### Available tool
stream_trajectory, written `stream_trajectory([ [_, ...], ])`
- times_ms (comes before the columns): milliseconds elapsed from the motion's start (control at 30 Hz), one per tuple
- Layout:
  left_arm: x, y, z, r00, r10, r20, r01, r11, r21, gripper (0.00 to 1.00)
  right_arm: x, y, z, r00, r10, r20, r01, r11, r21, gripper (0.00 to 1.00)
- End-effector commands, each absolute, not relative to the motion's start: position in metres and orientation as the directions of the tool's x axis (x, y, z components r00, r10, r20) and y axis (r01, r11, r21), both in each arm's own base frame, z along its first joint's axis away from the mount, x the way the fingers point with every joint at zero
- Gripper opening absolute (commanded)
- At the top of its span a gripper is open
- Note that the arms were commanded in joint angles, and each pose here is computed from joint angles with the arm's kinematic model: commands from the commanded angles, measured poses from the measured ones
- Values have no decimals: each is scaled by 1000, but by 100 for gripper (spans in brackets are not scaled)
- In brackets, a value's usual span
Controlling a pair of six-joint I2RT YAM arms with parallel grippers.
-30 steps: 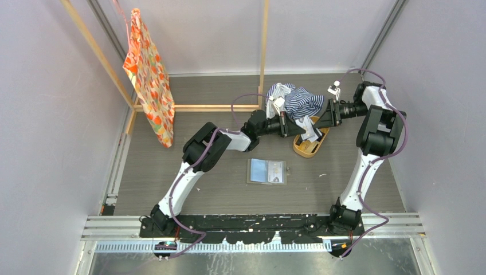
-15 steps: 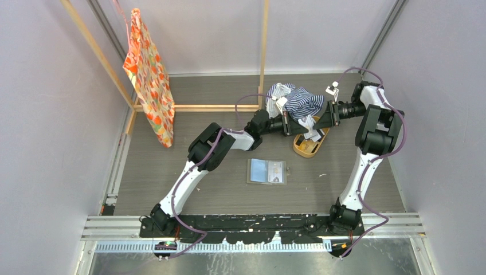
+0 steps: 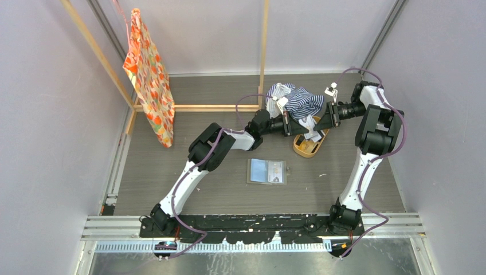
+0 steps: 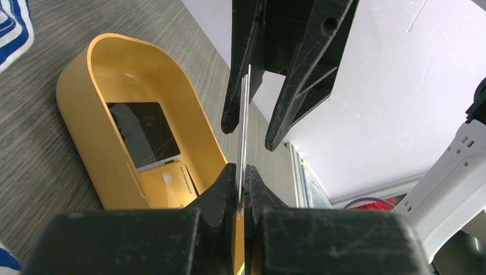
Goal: Put the credit cards into the card holder
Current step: Pick up the credit card from the storage box.
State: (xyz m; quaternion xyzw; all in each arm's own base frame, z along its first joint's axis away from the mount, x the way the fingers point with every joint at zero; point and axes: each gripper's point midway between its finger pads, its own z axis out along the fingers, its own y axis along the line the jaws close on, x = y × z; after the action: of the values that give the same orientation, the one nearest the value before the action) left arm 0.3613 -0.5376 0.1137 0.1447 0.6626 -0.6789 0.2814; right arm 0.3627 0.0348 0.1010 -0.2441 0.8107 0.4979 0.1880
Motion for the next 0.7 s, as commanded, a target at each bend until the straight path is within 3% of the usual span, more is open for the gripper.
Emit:
stream_trajectory([
  [0, 369, -537, 127, -761, -223, -609, 620, 24, -784, 0, 336, 38, 138, -858, -209, -470, -514, 371, 773, 37],
  [433, 365, -538, 120, -766, -187, -615, 623, 17, -782, 0, 326, 24, 131, -855, -260, -449, -519, 406, 752, 34],
  [667, 365, -539, 118, -766, -174, -618, 625, 22, -780, 0, 323, 21, 127, -850, -288, -440, -525, 412, 745, 19],
])
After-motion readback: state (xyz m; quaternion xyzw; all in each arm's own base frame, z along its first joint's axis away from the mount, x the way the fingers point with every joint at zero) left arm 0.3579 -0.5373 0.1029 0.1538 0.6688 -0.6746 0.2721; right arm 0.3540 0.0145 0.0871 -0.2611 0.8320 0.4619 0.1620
